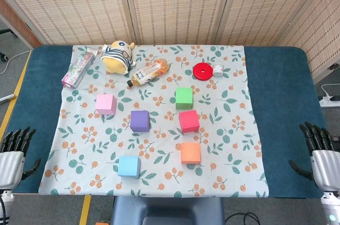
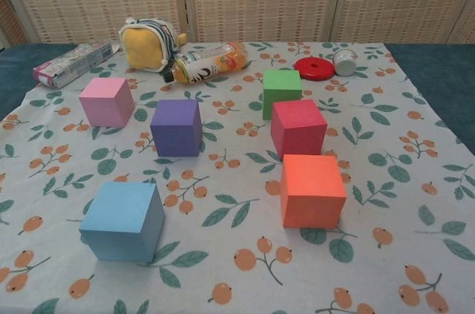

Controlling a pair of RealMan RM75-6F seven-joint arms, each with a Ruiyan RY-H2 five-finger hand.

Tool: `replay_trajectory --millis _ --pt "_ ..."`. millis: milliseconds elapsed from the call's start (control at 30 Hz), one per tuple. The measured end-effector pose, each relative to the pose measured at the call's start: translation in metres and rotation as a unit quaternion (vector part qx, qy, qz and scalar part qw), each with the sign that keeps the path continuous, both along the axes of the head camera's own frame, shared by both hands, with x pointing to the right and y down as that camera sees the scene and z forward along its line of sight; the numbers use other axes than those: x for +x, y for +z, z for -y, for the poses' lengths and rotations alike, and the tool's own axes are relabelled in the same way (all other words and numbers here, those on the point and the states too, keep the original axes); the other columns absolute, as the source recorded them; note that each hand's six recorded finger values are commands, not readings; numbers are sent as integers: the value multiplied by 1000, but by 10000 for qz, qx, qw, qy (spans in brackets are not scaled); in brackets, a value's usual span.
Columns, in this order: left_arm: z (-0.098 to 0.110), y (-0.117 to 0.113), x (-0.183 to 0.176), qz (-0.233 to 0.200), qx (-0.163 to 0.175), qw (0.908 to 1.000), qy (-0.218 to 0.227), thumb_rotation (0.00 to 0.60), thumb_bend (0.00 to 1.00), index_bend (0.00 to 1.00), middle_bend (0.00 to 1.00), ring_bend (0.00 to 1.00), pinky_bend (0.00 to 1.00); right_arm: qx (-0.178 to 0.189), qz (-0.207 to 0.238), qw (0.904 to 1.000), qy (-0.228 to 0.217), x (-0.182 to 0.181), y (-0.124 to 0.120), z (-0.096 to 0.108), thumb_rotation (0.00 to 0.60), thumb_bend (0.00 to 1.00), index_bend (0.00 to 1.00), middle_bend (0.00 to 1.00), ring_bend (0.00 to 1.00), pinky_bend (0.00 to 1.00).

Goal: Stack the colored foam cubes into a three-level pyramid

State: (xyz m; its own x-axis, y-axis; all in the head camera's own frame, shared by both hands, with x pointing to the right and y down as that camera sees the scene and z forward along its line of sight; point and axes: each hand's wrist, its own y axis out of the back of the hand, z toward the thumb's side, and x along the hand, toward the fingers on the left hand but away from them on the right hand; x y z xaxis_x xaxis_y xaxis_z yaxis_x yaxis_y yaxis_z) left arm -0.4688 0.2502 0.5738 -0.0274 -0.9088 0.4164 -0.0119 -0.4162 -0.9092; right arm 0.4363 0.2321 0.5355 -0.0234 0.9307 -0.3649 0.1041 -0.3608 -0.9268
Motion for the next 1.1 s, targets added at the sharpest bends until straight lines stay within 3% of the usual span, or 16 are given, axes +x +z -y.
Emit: replay_trajectory --millis 567,967,1100 --pt "6 2 6 -117 -32 9999 100 600 337 104 67 16 13 78 168 9998 -51 -2 -2 2 600 48 0 21 0 0" --pt "49 22 28 -558 -349 9970 418 600 339 110 77 38 31 266 160 9992 -248 -4 -13 17 600 48 0 21 0 0" --pt "73 33 39 -674 -512 9949 548 600 338 117 83 40 35 311 132 9991 -247 -3 -17 22 600 48 0 21 0 0"
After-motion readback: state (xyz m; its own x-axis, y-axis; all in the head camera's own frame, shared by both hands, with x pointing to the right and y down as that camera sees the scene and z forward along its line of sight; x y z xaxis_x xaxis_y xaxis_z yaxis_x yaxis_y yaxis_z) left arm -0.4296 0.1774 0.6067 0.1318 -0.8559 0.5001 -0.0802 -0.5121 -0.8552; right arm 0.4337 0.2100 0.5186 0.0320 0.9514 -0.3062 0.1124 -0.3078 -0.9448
